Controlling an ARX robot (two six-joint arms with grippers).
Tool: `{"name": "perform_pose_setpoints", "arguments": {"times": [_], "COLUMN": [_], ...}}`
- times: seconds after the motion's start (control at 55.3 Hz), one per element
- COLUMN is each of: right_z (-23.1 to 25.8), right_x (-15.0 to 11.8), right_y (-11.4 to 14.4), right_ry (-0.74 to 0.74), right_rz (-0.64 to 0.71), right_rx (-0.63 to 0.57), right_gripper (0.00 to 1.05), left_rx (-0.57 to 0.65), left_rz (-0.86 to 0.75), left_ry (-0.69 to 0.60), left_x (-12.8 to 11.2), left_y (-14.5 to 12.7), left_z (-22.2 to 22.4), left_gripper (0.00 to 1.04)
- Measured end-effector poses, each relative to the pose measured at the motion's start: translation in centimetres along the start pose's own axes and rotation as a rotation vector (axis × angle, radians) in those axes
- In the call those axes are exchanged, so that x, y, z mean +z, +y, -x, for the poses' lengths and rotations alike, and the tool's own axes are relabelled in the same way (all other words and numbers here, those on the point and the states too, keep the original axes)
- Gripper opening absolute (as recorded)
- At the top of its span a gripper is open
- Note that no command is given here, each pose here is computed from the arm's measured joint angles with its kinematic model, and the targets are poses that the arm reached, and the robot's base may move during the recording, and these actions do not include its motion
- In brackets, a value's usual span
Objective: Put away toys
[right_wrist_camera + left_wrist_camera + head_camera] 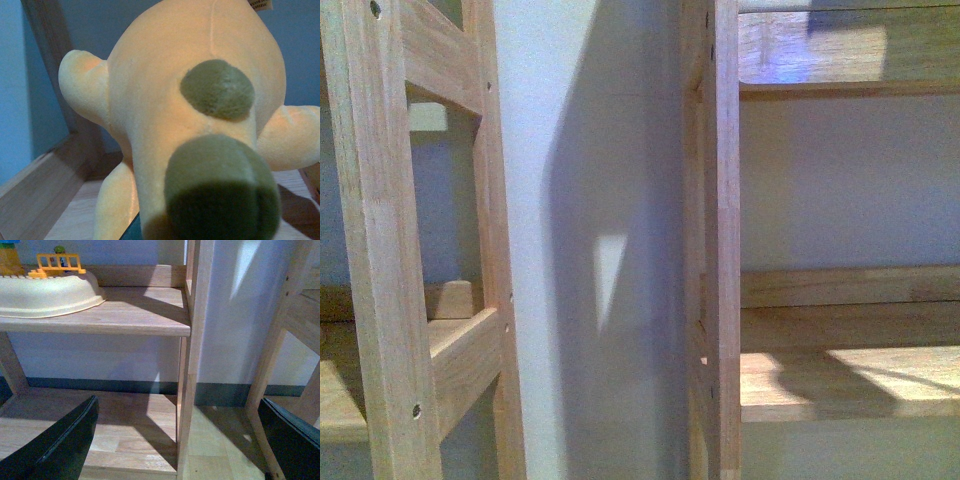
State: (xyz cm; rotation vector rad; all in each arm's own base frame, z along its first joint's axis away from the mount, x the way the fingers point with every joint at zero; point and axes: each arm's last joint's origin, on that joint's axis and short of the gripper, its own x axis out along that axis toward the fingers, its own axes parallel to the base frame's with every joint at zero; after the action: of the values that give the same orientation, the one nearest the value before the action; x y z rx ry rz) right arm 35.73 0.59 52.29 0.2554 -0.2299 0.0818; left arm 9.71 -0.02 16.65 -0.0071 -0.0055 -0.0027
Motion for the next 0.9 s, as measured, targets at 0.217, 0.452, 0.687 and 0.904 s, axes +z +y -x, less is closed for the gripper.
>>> {"name": "perform_pose_setpoints", "arguments": {"times": [0.217,0.452,0.687,0.904], "right_z": [-1.5,-2.3,-2.3,-2.0], "right_x": [-1.6,-2.5,-3.2,-3.2], "right_y": [0.8,2.0,1.9,1.5], "right_ry": [0.044,0.071,0.069,0.06], "right_rz": [-0.074,-0.091,-0.079,-0.076], "right_rx": [0.059,0.12,0.12,0.136], "right_gripper": [0.07,0.07,0.46,0.75], "left_rx": [0.0,0.0,0.0,0.0], "left_rz": [0.0,0.0,0.0,0.0], "left_ry": [0.0,0.0,0.0,0.0], "left_x": [0.0,0.0,0.0,0.0], "left_y": [0.0,0.0,0.0,0.0], "left_z": [0.0,0.0,0.0,0.0], "left_gripper": [0.98,0.98,0.98,0.98]}}
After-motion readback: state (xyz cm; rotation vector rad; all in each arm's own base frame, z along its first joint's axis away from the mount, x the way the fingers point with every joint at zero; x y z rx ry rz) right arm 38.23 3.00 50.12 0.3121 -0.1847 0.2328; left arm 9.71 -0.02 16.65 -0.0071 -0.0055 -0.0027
